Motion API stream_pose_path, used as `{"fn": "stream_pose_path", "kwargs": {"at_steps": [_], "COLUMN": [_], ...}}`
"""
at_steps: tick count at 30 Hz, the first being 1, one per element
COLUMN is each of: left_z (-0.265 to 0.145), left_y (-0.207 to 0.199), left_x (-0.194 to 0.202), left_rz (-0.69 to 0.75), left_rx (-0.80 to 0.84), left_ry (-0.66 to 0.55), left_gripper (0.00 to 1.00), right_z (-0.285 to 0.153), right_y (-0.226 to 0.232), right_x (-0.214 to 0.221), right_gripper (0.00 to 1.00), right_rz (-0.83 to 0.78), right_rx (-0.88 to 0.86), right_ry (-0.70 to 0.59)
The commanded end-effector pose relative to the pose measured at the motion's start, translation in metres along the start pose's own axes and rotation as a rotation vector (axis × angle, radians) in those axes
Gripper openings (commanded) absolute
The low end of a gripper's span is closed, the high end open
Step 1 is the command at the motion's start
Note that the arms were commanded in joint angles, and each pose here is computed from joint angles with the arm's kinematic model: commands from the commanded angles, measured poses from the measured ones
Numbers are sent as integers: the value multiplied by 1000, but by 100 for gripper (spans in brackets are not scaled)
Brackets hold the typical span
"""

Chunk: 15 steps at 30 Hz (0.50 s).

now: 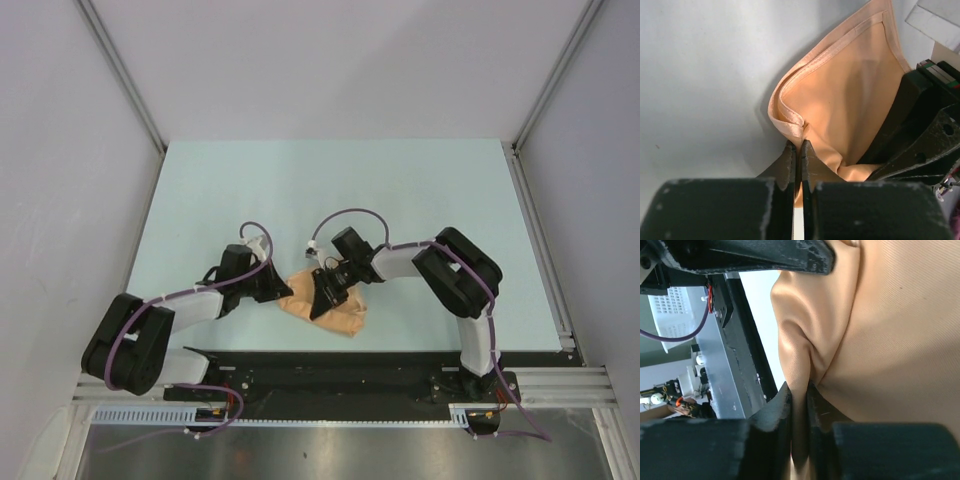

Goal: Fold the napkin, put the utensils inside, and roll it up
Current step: Roll the napkin with the utensil

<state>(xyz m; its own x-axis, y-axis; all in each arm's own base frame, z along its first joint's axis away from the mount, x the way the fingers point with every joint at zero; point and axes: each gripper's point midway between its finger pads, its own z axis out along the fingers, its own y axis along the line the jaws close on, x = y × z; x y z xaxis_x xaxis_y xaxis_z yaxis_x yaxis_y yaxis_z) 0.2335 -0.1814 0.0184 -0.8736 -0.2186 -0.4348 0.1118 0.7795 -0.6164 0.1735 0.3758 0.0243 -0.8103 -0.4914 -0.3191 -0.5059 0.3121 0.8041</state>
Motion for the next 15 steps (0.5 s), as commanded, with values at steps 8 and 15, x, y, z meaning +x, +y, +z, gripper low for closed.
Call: {"fn": "stream_pose_path", "kwargs": {"at_steps": [8,15], "left_z": [-2,2], "left_y": [-1,0], "left_x": [10,-1], "left_rz": [-18,-25], "left_rx": [-22,-31], "left_ry": [54,60], "left_gripper": [0,0], "right_z": [-90,-85], "right_y": [13,37], "right_x": [-51,-40], "right_gripper": [56,66], "right_rz": [-138,-455], "right_rx": [258,604], "right_ry": [-150,-208]}}
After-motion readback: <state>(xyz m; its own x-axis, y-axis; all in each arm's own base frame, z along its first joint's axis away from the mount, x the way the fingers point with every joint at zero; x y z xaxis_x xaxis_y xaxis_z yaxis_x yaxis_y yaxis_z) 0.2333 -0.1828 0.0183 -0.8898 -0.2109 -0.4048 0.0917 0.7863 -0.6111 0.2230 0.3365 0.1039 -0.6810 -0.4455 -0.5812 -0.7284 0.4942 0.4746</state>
